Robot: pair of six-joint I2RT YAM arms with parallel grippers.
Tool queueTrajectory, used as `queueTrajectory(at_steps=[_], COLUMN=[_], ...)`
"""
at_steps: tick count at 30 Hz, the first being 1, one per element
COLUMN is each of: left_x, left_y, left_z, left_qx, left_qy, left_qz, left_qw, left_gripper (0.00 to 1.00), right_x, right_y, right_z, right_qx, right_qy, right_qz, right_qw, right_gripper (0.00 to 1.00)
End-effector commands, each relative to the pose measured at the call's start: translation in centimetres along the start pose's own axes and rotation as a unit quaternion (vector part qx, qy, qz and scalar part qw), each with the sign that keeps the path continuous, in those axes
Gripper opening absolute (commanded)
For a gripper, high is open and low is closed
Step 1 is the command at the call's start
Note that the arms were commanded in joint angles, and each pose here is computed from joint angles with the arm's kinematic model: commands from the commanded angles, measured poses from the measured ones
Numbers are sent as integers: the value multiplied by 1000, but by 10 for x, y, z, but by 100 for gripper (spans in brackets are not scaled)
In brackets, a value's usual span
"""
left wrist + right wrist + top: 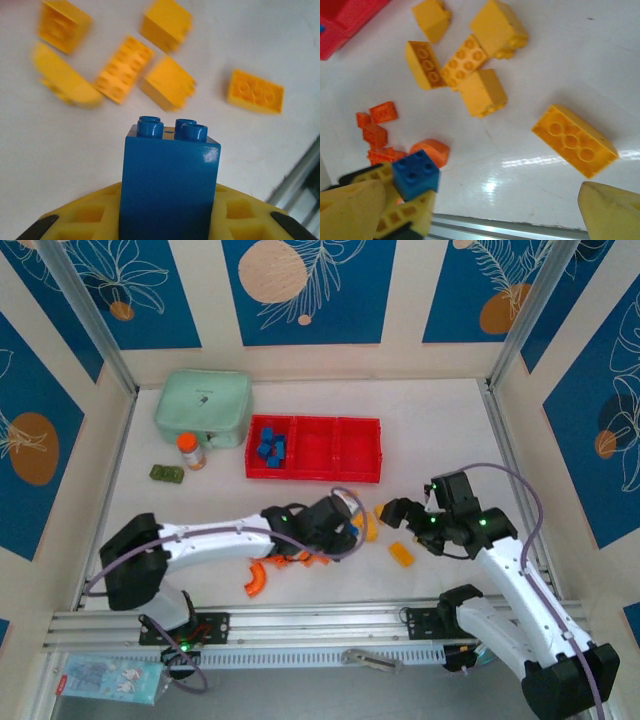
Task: Sort the legos into containers by color
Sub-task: Place the lego in the container.
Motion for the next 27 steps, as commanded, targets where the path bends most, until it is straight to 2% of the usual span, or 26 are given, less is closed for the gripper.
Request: queueTrajectory(at_steps=[1, 7, 13, 20, 25, 27], left_x=[-3, -28, -57, -92, -97, -102], left_y=[21, 51, 59, 37, 14, 8], left_z=[41, 120, 189, 250, 288, 294], left_qx=[-50, -144, -203, -225, -253, -246], left_qy=[31, 94, 155, 188, 209, 211], left_qz=[2, 7, 3, -6, 17, 20], left_qw=[998, 985, 967, 956, 944, 946], left_gripper=[20, 19, 17, 17, 19, 25], right_x=[-1, -1, -2, -11, -13, -15], right_y=[2, -19, -43, -61, -63, -62], right_z=[32, 72, 97, 103, 105, 104], right_qx=[-49, -84, -93, -89, -89, -84], right_qy=[59, 129, 159, 155, 153, 153], right_qz=[12, 31, 47, 40, 42, 40], right_qw=[997, 988, 982, 983, 983, 984], right_gripper=[99, 99, 99, 99, 99, 99])
Point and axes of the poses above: each hand's point on the last joint's axis, 136 mm out from that joint toward the fingers, its own y axis back along the fingers, its own z axis along the line the jaws close on, x = y × z, the point moved 5 cm from there along y, back along the fingers, and after that the axes turned 9 degrees about -y, right-handed, at the moved point
